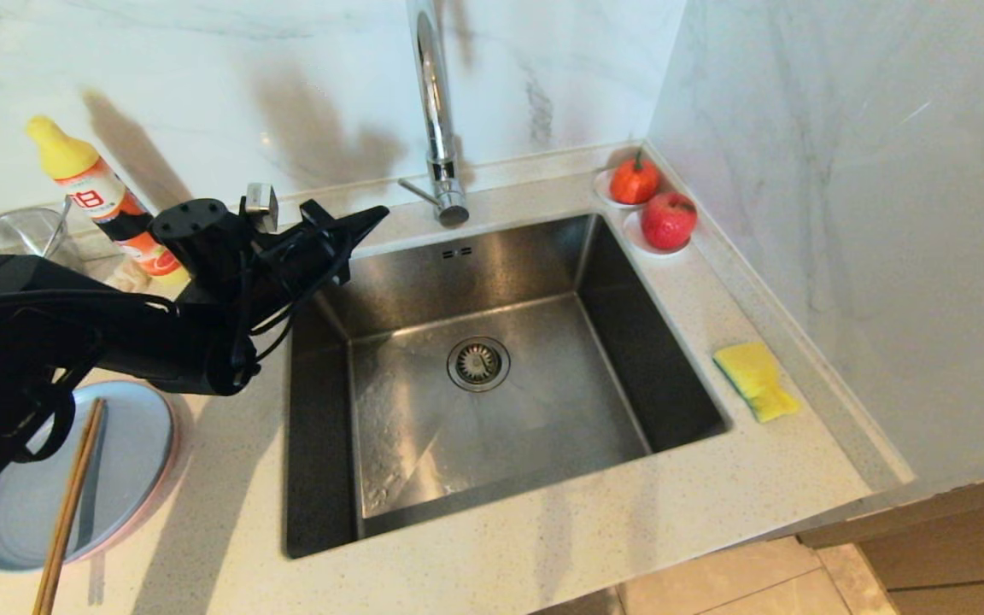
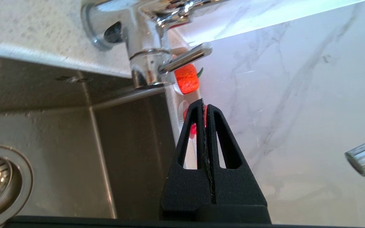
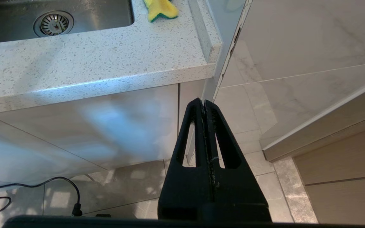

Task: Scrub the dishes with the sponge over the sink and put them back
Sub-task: Turn on the faucet

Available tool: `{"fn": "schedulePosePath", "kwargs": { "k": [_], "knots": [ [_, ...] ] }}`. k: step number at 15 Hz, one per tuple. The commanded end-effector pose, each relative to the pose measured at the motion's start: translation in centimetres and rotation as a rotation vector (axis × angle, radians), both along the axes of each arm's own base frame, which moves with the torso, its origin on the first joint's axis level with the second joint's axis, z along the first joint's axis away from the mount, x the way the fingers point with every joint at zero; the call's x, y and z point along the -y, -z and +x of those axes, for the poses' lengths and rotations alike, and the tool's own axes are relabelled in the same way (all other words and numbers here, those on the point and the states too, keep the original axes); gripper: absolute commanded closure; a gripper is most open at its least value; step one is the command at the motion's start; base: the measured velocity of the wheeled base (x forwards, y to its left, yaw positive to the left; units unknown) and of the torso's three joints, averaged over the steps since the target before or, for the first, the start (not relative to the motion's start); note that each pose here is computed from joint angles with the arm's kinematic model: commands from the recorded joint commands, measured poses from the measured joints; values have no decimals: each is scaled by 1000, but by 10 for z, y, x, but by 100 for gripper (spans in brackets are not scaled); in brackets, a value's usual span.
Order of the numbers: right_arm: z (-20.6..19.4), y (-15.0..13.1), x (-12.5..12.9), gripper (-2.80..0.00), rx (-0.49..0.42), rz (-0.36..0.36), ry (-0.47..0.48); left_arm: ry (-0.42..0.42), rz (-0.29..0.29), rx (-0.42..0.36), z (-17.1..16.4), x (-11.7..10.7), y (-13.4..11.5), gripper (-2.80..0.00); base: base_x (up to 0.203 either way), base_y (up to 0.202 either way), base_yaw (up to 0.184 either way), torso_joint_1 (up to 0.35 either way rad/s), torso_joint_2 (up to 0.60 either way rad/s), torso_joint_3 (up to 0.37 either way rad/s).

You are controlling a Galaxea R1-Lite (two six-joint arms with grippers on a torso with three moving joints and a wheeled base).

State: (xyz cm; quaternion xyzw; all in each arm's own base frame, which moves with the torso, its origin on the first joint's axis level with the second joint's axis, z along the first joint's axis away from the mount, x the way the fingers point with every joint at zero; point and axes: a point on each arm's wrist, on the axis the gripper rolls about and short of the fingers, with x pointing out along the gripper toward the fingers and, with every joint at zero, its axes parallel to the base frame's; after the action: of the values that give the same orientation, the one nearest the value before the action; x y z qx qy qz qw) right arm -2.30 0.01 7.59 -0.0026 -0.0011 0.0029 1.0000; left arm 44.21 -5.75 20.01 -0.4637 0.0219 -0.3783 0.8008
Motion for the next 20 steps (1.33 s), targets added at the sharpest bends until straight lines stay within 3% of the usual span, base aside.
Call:
{"fn": "schedulePosePath", "kwargs": {
  "k": [1, 20],
  "knots": [
    [0, 0, 0, 0, -1, 1, 0, 7, -6, 24, 1, 1, -7, 0, 0, 0, 0, 0, 0, 0],
    [0, 0, 0, 0, -1, -1, 0, 57, -8, 14, 4, 22, -3, 0, 0, 0, 0, 0, 0, 0]
  ]
}}
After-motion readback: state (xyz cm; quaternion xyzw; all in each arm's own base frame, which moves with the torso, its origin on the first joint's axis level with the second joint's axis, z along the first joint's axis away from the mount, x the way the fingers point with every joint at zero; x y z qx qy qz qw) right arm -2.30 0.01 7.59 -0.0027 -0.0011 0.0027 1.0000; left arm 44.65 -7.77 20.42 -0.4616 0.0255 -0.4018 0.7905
